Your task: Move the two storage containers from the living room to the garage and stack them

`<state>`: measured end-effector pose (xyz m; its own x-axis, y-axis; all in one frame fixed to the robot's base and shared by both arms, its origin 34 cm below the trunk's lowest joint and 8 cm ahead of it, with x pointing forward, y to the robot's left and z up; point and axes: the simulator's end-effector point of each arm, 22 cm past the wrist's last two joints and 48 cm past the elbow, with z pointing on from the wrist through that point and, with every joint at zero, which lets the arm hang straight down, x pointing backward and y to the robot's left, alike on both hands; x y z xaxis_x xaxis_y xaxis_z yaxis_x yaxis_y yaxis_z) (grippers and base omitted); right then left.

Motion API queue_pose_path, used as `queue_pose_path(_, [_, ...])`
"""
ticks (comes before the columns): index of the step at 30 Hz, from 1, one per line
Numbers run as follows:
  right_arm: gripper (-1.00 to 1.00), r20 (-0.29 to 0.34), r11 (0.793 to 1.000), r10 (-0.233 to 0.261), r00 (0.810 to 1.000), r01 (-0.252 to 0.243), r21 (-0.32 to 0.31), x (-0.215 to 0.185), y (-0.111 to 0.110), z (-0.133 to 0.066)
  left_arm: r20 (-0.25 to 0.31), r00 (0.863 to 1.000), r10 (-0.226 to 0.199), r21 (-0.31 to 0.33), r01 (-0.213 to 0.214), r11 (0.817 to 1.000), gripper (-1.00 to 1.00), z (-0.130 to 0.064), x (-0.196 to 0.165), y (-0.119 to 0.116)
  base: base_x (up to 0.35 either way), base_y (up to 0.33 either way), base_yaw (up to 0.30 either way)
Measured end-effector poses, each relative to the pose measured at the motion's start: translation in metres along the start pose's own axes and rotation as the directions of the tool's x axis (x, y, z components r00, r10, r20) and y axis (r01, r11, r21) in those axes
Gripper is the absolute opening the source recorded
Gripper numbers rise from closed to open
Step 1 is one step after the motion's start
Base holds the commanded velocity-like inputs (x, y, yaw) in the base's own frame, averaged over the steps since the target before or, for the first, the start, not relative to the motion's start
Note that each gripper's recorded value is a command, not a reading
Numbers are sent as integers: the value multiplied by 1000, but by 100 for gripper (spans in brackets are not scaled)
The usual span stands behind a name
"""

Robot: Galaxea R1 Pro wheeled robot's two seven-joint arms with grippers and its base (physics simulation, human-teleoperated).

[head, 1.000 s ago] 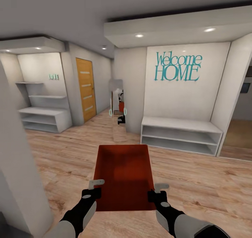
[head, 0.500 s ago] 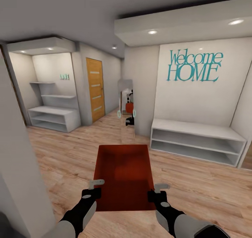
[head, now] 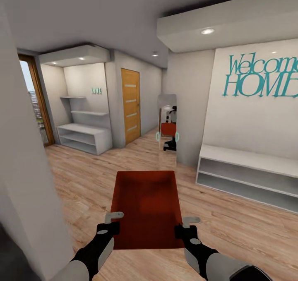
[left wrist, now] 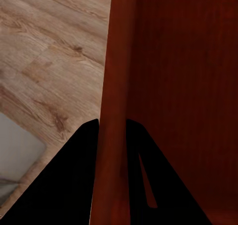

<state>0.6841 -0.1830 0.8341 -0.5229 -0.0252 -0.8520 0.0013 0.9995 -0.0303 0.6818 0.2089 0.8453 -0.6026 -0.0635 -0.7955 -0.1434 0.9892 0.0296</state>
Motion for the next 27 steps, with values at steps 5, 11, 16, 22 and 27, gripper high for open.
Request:
queue_pose_path(5, [-100,0,1000,0,1000,0,0,0,0,0,0,1000,0,0,0,1000,-100,0,0,0,322,0,181])
queue_pose_path(11, [-100,0,1000,1,1000,-1,0,0,0,0,0,1000,0,0,0,1000,-100,0,0,0,322,0,21])
queue_pose_path(16, [-100,0,1000,1,1000,-1,0,0,-1,0,0,1000,-1,0,1,1000,-100,0,0,-1,322,0,2])
queue_pose_path(22, [-100,-1,1000,1,1000,-1,0,0,-1,0,-1,1000,-1,0,1,1000,-100,0,0,-1,322,0,0])
queue_pose_path(27, [-100,-1,1000,1,1000,-1,0,0,-1,0,-1,1000,-1,0,1,1000,-100,0,0,-1,322,0,0])
